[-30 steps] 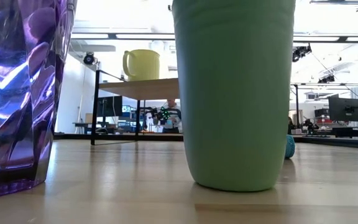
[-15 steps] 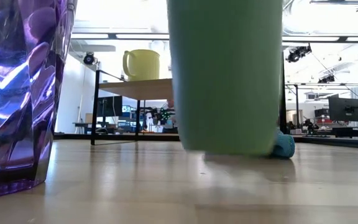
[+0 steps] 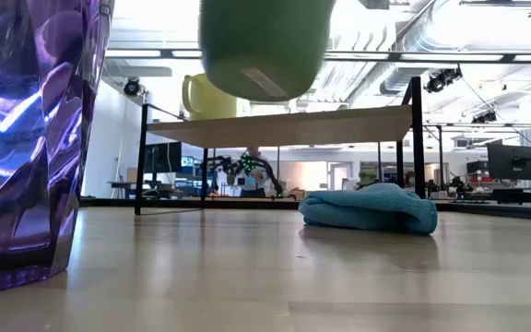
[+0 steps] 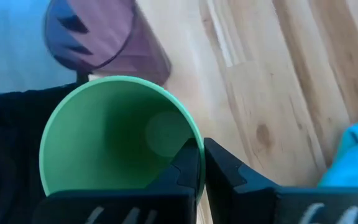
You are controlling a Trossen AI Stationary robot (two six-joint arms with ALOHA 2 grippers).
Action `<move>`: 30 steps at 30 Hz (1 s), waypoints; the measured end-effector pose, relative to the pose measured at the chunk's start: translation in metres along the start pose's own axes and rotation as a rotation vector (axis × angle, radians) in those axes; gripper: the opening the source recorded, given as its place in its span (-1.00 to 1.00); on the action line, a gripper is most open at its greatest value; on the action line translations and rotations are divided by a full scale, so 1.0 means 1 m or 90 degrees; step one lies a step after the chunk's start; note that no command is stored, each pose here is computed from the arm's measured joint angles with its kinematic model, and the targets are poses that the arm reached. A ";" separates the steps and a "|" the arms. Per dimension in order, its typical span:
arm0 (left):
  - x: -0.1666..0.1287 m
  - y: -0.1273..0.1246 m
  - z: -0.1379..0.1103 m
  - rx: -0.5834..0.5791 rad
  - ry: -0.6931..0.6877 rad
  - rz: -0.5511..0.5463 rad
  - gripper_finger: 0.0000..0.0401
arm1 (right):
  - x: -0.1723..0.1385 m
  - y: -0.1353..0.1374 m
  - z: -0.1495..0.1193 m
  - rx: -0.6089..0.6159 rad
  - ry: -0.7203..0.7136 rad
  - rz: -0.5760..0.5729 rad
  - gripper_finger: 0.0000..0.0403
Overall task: Stack small to large cups/mugs on shelf
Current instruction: Put the green cup on the shelf
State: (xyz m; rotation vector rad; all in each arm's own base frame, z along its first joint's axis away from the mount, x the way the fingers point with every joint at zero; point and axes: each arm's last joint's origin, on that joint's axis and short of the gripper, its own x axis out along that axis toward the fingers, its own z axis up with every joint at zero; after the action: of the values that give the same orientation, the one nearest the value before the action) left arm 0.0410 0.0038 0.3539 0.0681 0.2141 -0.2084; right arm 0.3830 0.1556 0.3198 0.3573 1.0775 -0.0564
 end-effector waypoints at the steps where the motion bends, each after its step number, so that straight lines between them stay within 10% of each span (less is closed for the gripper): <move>1: 0.000 0.000 0.000 0.000 0.000 0.000 -0.37 | -0.002 -0.002 0.001 0.008 0.003 -0.004 -1.00; 30: 0.000 0.000 -0.002 -0.009 0.009 -0.003 -0.37 | -0.047 -0.041 0.046 0.077 -0.052 -0.022 -1.00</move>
State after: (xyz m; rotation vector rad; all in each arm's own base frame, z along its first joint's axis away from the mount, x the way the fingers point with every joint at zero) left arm 0.0406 0.0035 0.3521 0.0559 0.2299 -0.2107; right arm 0.3903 0.0963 0.3696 0.4418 1.0018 -0.1669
